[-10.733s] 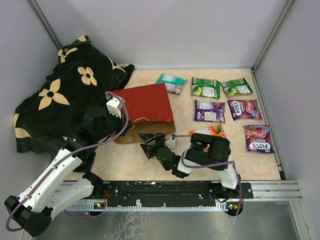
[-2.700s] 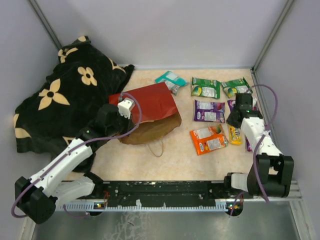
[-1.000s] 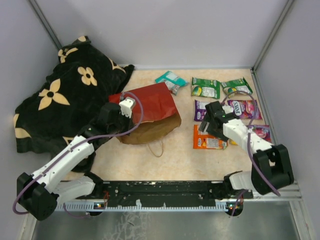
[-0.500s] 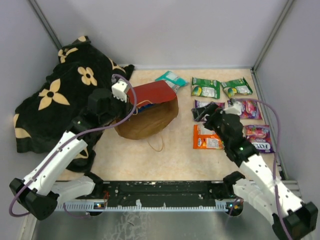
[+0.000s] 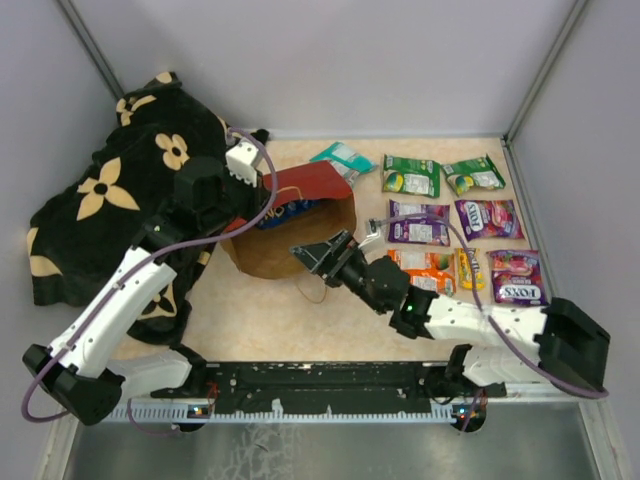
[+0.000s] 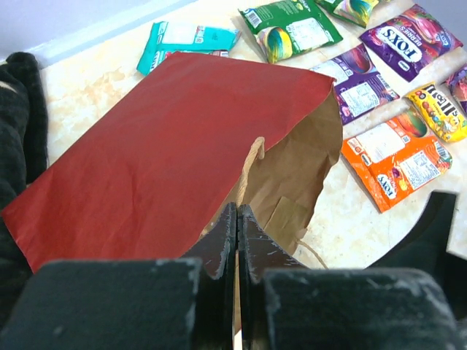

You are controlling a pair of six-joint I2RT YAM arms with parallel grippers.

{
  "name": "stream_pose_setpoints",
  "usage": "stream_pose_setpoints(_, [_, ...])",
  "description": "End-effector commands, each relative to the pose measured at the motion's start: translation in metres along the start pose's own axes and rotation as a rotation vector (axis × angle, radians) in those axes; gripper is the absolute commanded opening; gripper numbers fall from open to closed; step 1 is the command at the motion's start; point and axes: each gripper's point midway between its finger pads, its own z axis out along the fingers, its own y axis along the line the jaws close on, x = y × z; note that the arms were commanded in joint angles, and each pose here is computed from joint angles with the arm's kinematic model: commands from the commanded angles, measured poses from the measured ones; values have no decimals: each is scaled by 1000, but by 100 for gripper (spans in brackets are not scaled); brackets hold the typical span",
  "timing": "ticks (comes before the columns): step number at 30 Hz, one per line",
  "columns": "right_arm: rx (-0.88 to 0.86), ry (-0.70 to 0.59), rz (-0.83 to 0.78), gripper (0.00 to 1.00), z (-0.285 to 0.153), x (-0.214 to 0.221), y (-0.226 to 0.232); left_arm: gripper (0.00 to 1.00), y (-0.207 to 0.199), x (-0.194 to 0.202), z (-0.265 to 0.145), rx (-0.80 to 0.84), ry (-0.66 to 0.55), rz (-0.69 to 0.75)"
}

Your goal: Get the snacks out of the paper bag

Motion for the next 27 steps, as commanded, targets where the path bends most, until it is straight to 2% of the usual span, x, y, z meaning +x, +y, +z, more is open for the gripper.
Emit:
stream_pose_setpoints(1, [-200, -255, 293, 92, 11, -38, 30, 0, -5, -23, 3, 26, -38, 36])
stream_pose_setpoints(6, [-150, -374, 319, 87, 35, -46, 3, 0, -7, -32, 1, 30, -66, 39])
stream_pose_setpoints(11, [-10, -371, 348, 83, 79, -39, -34, 0, -4, -23, 10, -15, -61, 30])
stream_pose_setpoints(15, [133, -344, 407, 80, 114, -29, -82, 0, -7, -18, 18, -57, -56, 59])
stream_pose_setpoints(23, [392, -312, 407, 96, 171, -4, -141, 0, -33, -22, 30, -49, -60, 133])
stream_pose_setpoints(27, [469, -292, 425, 95, 190, 9, -166, 0, -45, -9, 39, -33, -18, 154])
